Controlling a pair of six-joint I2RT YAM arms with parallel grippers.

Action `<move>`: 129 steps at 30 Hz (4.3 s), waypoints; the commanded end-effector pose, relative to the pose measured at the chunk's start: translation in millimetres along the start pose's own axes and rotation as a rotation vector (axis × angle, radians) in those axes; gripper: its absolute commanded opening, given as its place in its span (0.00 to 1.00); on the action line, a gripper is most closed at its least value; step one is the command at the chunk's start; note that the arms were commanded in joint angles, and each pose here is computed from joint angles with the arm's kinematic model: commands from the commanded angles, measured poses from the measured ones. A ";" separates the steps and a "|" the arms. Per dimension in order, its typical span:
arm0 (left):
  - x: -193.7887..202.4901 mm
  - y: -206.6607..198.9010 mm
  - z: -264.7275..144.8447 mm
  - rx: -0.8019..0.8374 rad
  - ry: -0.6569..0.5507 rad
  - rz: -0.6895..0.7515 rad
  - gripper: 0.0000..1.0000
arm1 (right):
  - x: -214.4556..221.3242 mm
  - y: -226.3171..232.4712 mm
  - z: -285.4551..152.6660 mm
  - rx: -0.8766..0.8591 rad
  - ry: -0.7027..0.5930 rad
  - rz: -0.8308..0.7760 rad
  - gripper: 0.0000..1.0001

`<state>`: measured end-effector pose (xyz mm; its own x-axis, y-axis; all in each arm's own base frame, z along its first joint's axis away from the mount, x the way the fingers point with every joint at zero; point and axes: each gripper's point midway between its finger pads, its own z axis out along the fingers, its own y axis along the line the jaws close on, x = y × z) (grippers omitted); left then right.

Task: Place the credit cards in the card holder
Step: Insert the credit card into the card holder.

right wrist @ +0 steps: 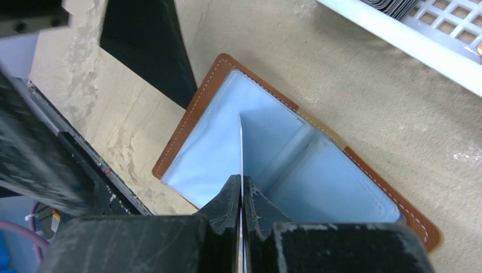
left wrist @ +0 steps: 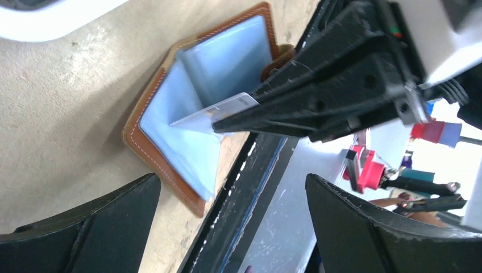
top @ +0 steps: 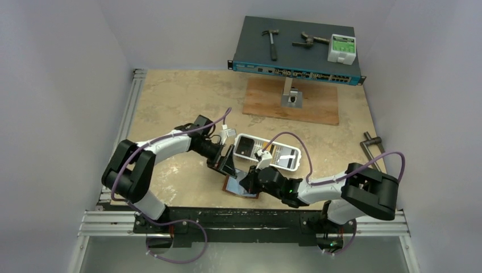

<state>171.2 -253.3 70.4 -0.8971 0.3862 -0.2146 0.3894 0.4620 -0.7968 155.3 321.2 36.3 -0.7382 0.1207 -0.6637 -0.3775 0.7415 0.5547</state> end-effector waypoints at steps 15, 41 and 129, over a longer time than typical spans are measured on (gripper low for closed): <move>-18.7 -80.0 -111.0 -0.168 -0.119 0.822 1.00 | -50.0 28.1 -31.0 -0.205 -0.127 0.030 0.00; 0.3 -64.1 -3.0 -0.049 0.059 1.163 0.81 | -28.3 27.5 1.4 -0.268 -0.084 0.086 0.00; 37.2 45.9 42.6 -0.199 0.618 1.791 0.17 | -40.5 -58.7 -44.6 0.095 -0.081 0.095 0.27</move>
<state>151.5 -266.1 15.3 0.7094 0.5882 -0.3883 0.6917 -0.6868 0.2232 173.8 245.9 45.6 -0.7332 0.2648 -0.6263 -0.2279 0.7721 0.5932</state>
